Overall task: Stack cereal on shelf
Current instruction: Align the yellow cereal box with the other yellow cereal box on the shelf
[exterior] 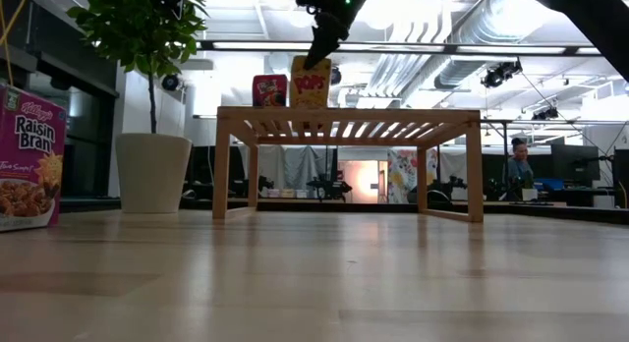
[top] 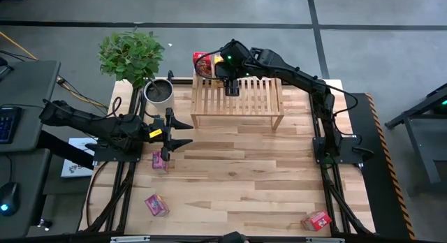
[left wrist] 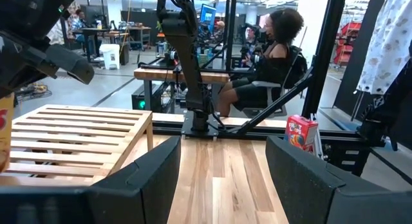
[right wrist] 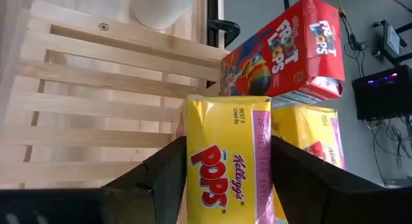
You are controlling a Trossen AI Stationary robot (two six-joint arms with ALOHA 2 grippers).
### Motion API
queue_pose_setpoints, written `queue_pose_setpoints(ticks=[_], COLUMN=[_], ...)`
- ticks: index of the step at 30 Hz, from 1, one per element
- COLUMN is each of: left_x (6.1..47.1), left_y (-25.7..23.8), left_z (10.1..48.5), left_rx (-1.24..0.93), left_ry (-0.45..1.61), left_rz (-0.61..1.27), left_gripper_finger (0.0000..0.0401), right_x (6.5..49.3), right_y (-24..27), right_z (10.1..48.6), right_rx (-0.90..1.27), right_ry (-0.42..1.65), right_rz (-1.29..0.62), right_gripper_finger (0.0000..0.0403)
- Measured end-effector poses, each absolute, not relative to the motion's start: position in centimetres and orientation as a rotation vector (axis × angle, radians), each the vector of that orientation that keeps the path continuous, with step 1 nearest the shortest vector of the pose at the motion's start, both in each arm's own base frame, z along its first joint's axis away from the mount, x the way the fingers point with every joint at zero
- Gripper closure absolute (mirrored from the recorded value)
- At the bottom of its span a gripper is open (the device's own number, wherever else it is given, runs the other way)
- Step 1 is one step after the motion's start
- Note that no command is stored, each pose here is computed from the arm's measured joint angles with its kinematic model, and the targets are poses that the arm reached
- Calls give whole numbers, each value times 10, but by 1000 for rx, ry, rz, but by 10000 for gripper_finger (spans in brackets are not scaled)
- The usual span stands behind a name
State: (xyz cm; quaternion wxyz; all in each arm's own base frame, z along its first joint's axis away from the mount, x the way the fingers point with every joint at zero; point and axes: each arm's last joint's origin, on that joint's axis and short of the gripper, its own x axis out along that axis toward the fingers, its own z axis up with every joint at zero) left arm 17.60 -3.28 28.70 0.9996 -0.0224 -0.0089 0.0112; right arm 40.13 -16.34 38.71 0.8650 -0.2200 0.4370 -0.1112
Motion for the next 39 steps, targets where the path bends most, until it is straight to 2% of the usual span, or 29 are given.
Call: queue_pose_setpoints(ticks=[39], left_x=[176], left_y=[-32], left_z=[286], left_rx=[-35], left_ry=[-10], left_rz=[32], left_gripper_finger=[183], right_x=[392], right_y=[-155], right_z=[388], right_rx=[-460], right_ry=[1001], right_rz=[-240], right_gripper_finger=[203])
